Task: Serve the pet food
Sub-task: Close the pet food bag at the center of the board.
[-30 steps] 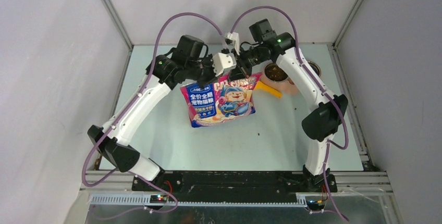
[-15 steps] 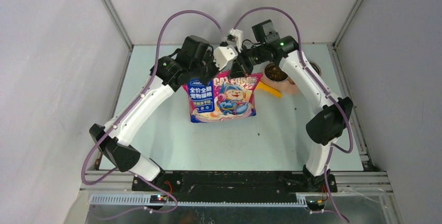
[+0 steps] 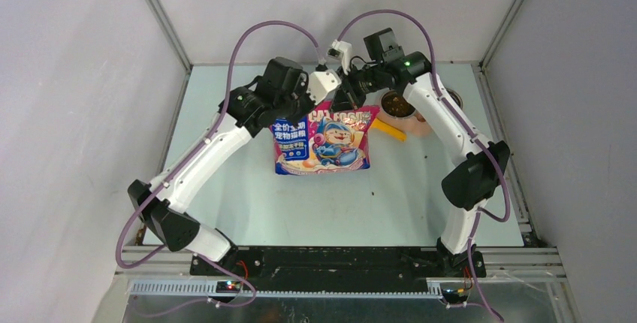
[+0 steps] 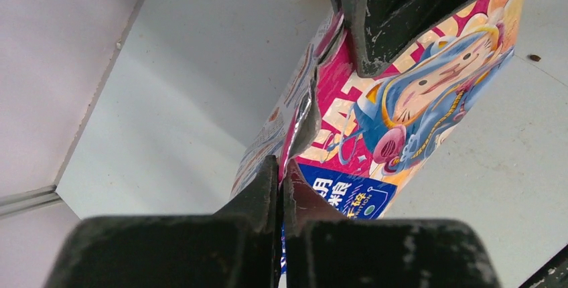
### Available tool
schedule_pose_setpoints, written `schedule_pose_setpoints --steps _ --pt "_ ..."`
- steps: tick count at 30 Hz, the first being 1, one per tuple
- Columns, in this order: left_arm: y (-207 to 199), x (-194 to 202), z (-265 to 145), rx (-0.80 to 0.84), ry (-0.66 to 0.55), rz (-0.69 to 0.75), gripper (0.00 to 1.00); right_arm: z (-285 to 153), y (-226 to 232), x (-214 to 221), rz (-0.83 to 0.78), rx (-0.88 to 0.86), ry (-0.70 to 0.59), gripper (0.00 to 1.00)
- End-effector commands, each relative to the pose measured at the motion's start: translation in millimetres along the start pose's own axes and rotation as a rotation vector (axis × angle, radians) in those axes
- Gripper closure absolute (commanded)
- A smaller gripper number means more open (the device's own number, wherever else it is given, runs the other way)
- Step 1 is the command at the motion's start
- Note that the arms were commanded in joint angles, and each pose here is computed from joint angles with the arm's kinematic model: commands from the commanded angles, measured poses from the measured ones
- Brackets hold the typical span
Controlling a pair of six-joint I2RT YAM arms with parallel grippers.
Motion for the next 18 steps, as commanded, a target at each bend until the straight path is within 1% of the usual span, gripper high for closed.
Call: schedule_pose_setpoints --steps 1,5,6,7,8,9,11,13,14,16,17,18 --pt "35 11 -18 -0.169 0.029 0.007 1.0 -73 51 -76 -0.223 0.008 -0.255 1.0" --pt "45 10 -32 -0.191 0.013 0.003 1.0 -75 45 -74 -0.214 0.019 -0.251 1.0" --pt "47 13 -34 -0.19 0.027 0.005 1.0 -76 45 -74 -0.215 0.018 -0.251 1.0" --pt "48 12 -38 -0.193 0.022 0.008 0.92 -78 44 -73 -0.211 0.02 -0.251 1.0" --pt "49 14 -40 -0.193 0.03 0.008 0.87 -78 43 -74 -0.214 0.017 -0.252 1.0" --pt "49 16 -43 -0.19 0.032 0.016 0.78 -79 44 -74 -0.213 0.016 -0.251 1.0" --pt "49 23 -46 -0.191 0.041 0.03 0.71 -80 45 -75 -0.218 0.014 -0.253 1.0" --pt "50 31 -47 -0.193 0.058 0.038 0.69 -82 45 -76 -0.222 0.013 -0.256 1.0" --pt "51 35 -48 -0.198 0.065 0.036 0.69 -82 45 -76 -0.225 0.013 -0.256 1.0" --pt "54 43 -50 -0.205 0.076 0.036 0.72 -84 46 -77 -0.231 0.011 -0.259 1.0" --pt "54 47 -49 -0.205 0.088 0.037 0.81 -85 47 -78 -0.234 0.009 -0.259 1.0" --pt "57 49 -50 -0.213 0.087 0.033 0.88 -85 46 -78 -0.236 0.008 -0.259 1.0"
Point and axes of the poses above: each gripper's point midway between its finger pads, its own z axis out along the fingers, its own y axis along the line the jaws close on, x = y × z, the point moved 2 cm from there along -z, back along the fingers, and after that the axes turned 9 degrees about -z, right-handed, at the moved point
